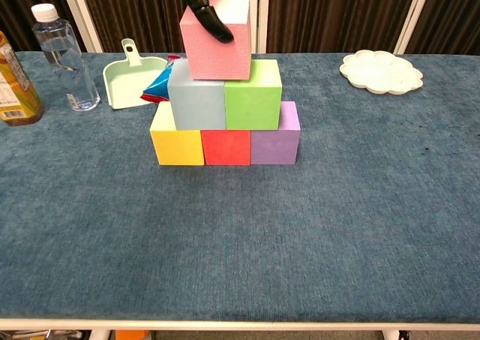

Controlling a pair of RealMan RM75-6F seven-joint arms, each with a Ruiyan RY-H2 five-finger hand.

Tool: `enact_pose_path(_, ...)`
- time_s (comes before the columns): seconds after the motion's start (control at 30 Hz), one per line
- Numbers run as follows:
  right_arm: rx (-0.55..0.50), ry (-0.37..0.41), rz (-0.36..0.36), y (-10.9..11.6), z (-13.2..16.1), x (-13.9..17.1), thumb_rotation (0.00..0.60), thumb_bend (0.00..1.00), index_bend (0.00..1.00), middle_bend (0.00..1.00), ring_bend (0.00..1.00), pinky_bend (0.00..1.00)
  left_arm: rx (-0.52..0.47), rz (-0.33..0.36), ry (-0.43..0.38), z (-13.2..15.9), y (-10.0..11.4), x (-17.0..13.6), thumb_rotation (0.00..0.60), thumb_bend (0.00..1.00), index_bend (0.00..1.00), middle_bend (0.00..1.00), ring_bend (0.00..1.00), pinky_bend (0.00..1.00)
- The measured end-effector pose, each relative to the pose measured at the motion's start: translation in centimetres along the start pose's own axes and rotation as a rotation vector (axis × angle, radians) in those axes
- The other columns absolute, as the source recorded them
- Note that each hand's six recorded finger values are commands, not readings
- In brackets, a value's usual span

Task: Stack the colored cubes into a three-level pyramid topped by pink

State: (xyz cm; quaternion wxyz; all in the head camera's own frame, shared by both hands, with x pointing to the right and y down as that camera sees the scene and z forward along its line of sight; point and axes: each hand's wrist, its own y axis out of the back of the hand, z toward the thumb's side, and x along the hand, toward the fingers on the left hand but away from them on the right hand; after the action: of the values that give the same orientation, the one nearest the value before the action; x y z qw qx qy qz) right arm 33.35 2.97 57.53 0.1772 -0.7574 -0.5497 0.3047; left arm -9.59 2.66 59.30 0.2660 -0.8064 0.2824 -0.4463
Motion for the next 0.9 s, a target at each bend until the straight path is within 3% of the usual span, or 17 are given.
enact_pose_path(0.9,0.001,-0.014,0.007,-0.11,-0.81,0.05,0.600,0.06,0.00,0.17,0.00,0.00,-0.001,-0.011,0.060,0.28,0.15,-0.23,0.600,0.11,0.11,0.58,0.18,0.19)
